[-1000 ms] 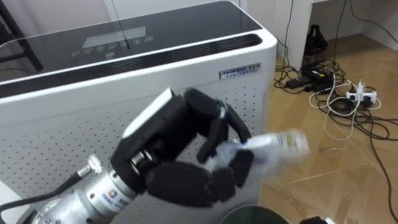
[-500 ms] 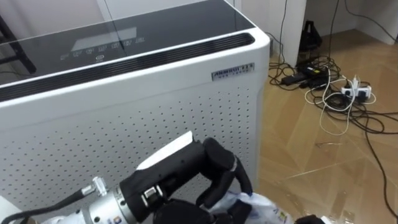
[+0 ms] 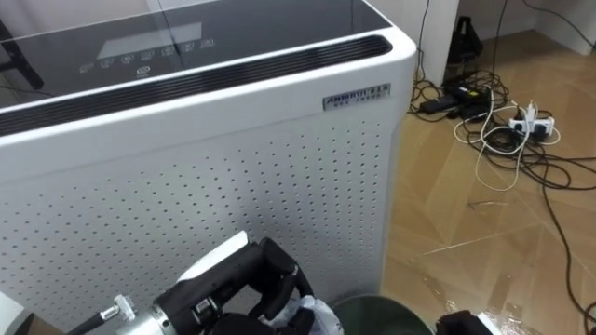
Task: Pick garbage
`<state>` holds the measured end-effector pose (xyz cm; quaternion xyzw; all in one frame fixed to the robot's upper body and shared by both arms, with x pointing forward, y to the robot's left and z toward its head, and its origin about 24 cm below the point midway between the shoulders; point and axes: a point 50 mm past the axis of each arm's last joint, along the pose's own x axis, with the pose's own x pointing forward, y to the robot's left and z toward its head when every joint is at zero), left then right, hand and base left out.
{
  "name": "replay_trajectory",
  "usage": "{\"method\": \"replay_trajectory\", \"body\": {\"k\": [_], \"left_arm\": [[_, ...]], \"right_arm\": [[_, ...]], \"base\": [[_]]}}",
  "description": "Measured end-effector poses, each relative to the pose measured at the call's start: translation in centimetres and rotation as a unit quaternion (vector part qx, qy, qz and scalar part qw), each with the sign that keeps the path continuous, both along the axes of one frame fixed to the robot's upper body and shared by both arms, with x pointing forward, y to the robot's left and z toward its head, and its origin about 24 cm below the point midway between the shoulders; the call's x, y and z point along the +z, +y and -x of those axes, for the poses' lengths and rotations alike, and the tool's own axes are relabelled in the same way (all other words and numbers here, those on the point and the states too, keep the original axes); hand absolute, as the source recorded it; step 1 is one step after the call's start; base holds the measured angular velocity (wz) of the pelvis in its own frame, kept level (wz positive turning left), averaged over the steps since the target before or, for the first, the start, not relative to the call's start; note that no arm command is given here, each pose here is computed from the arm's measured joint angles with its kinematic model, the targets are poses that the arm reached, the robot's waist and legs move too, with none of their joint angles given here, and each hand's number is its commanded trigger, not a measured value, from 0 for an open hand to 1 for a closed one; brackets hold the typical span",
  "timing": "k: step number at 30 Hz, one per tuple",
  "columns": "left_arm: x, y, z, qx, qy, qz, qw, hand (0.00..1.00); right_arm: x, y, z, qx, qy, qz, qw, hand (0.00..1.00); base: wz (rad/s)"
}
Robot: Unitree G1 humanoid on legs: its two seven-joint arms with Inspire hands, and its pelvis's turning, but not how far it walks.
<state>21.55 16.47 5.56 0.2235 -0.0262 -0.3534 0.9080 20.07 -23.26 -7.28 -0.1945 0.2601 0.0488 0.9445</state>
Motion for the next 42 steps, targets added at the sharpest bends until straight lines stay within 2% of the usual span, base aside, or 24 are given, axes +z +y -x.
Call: {"method": "replay_trajectory", "body": {"k": [7, 16, 17, 18, 19, 27, 33, 42], "left_arm": [[-2.1, -0.7, 0.1, 0.03, 0.033, 0.023, 0.999, 1.0], [-3.9, -1.7, 0.3, 0.036, 0.063, 0.026, 0.997, 1.0], [-4.1, -1.8, 0.3, 0.036, 0.067, 0.026, 0.997, 0.77], [-4.4, -1.8, 0.4, 0.037, 0.073, 0.026, 0.996, 0.24], [-4.5, -1.9, 0.4, 0.038, 0.076, 0.027, 0.996, 0.0], [-5.0, -2.8, 0.6, 0.029, 0.078, 0.023, 0.996, 0.0], [-6.1, -2.7, 0.7, 0.051, 0.09, 0.014, 0.995, 0.0], [-6.0, -2.9, 0.6, 0.053, 0.089, 0.019, 0.994, 0.0]], "right_arm": [[-0.4, 1.1, 0.2, -0.002, 0.007, -0.033, 0.999, 1.0], [-0.6, 1.8, 0.2, -0.012, 0.007, -0.059, 0.998, 1.0], [-0.6, 1.9, 0.2, -0.011, 0.008, -0.06, 0.998, 1.0], [-0.7, 2.0, 0.2, -0.006, 0.009, -0.061, 0.998, 1.0], [-0.7, 2.2, 0.2, -0.001, 0.011, -0.063, 0.998, 1.0], [-0.8, 2.9, 0.1, 0.01, 0.015, -0.081, 0.997, 1.0], [-0.9, 3.0, 0.3, 0.016, 0.019, -0.085, 0.996, 1.0], [-1.0, 3.0, 0.4, 0.022, 0.026, -0.088, 0.996, 1.0]], "base": [[-0.04], [-0.01], [0.0], [0.0], [0.0], [0.0], [0.0], [0.0]]}}
